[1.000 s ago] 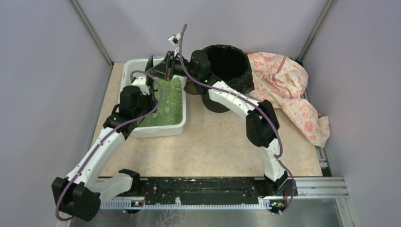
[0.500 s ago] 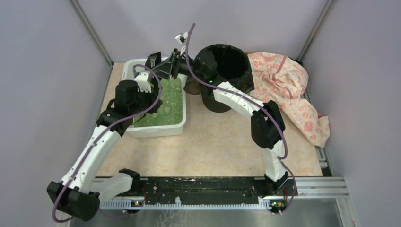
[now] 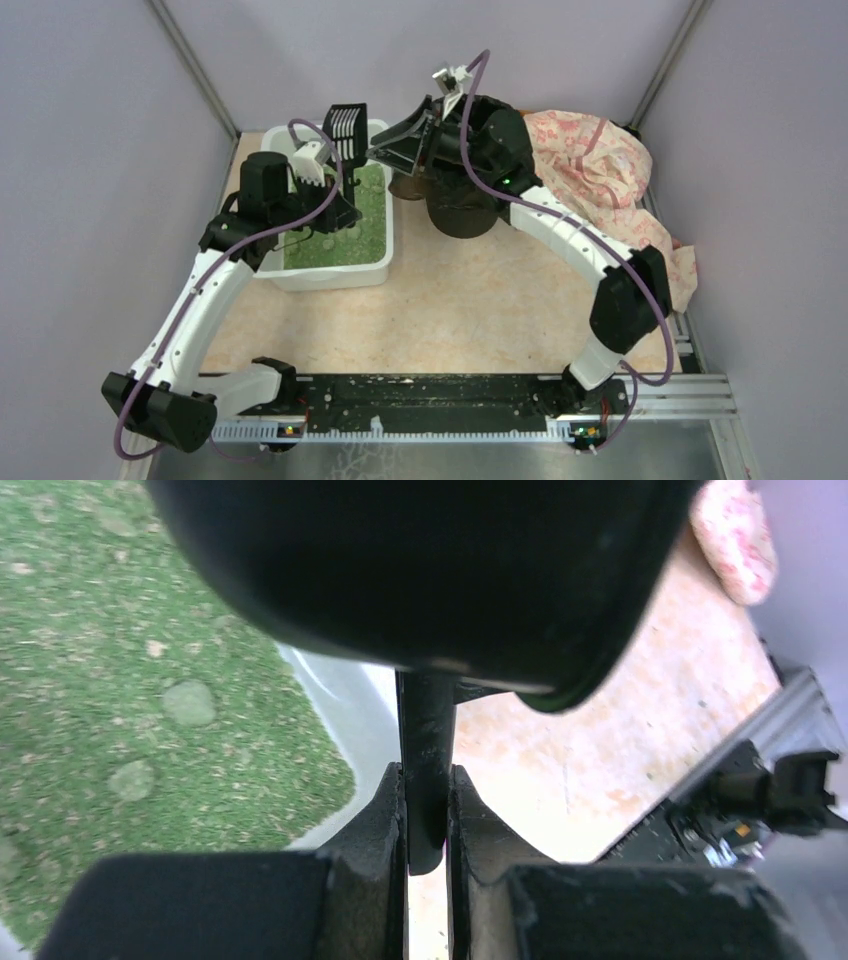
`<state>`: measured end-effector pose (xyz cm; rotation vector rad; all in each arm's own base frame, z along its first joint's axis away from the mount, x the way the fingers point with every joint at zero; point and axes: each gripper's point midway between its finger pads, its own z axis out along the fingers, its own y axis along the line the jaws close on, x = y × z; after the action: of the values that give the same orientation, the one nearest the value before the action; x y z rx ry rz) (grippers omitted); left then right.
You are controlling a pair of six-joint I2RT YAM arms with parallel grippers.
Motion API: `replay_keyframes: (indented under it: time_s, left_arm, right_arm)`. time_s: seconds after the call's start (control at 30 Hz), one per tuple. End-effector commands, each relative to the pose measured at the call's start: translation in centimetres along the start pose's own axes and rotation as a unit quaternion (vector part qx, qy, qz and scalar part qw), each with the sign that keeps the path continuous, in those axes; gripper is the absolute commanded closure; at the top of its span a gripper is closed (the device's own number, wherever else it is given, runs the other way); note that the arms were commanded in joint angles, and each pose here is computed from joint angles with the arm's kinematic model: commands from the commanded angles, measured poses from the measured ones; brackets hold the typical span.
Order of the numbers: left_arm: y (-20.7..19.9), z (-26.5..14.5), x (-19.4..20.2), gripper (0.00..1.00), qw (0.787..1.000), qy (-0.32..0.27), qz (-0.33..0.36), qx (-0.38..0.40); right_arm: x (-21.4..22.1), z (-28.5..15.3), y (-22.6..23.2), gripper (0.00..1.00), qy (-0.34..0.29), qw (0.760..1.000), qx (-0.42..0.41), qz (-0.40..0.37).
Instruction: Clean the litter box
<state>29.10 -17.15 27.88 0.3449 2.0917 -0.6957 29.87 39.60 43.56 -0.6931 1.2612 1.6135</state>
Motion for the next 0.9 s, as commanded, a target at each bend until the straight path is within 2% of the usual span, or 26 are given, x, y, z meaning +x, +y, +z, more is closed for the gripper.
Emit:
replay_keyframes:
  time_s: [0.0,0.1,0.23,0.43,0.53,0.7,0.87]
  left_arm:
    - [-4.3,-2.0,-0.4,1.00,0.994,0.007,0.027,0.110]
    - [-6.0,-3.3,0.3,1.00,0.986,0.020,0.045,0.159]
    - [-7.1,-4.3,1.7,1.00,0.978,0.030,0.060,0.197]
    - [-7.8,-5.2,4.6,1.00,0.966,0.044,0.085,0.241]
    - [-8.6,-6.1,5.0,1.00,0.959,0.028,0.099,0.265]
    - [-9.4,-6.8,5.7,1.00,0.951,0.025,0.101,0.290]
    - [-9.5,-6.7,5.7,1.00,0.951,0.030,0.097,0.292]
  right_arm:
    - [-2.8,-2.7,2.5,0.46,0.018,0.990,0.020,-0.136]
    - [-2.4,-4.2,1.5,0.45,0.076,0.978,0.059,-0.186]
    - [-1.9,-5.8,-1.3,0.45,0.158,0.945,0.118,-0.260]
    - [-2.8,-6.0,-2.5,0.44,0.203,0.926,0.127,-0.292]
    - [-3.7,-5.8,-3.0,0.43,0.203,0.924,0.128,-0.297]
    - [-2.2,-5.1,-2.3,0.43,0.215,0.936,0.066,-0.272]
    - [-0.9,-5.4,-0.7,0.44,0.238,0.935,0.010,-0.264]
